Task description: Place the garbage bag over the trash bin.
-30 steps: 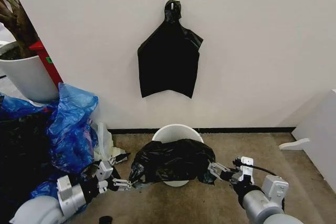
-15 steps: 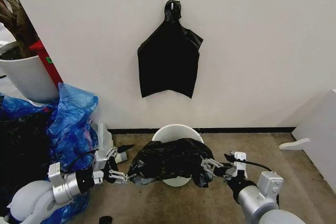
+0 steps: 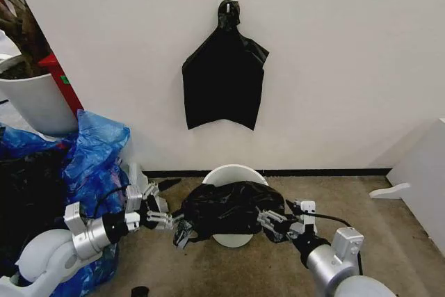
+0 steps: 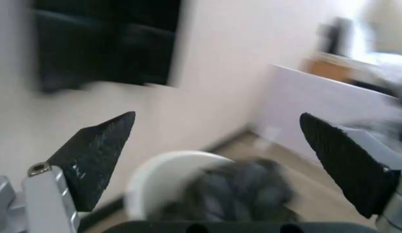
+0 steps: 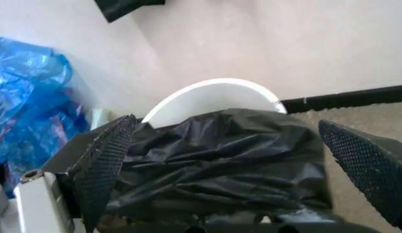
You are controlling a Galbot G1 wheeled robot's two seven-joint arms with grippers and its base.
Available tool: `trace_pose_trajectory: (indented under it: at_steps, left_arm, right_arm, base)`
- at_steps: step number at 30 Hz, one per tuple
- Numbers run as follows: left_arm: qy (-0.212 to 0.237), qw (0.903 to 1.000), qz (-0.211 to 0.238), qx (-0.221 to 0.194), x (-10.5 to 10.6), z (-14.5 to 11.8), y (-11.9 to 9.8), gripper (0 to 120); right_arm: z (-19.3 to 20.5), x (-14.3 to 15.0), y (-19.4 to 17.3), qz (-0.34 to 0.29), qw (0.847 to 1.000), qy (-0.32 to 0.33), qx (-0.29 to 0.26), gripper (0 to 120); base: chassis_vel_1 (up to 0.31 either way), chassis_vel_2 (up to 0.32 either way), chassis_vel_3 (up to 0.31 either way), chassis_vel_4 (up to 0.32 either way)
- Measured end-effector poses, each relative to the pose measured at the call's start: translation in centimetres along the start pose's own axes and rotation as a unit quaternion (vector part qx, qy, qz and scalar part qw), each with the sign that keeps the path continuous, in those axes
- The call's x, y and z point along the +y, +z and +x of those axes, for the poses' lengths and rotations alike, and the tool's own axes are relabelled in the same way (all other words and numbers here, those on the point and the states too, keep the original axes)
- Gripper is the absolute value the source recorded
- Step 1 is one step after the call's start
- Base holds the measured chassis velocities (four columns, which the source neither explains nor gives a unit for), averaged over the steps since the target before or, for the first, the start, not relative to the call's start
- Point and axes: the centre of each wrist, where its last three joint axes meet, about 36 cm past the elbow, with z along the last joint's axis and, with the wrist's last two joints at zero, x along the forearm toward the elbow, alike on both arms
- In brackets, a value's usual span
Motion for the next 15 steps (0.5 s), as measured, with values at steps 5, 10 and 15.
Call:
trace_pose_trajectory:
  at_steps: [5,10,15]
  left_arm:
    - [-0.161,0.9863,0.014,-0.03,-2.6,-1.8,-0.4,100]
    - [-0.228,0.9728,0.027,-0.028,-5.6,-3.0,-1.5,100]
    - [-0.223,0.9746,0.012,-0.015,-6.4,-4.0,-2.2,100]
  right_arm:
    - [-0.1,-0.8,-1.2,0.028,0.999,-0.01,-0.028,100]
    - [-1.1,-2.7,-2.4,0.073,0.995,-0.041,-0.06,100]
    - [-1.9,-6.0,-3.5,0.114,0.99,-0.054,-0.069,100]
  base:
    - [0.0,0.0,0.0,0.0]
    - [0.0,0.0,0.0,0.0]
    - [0.0,0.0,0.0,0.0]
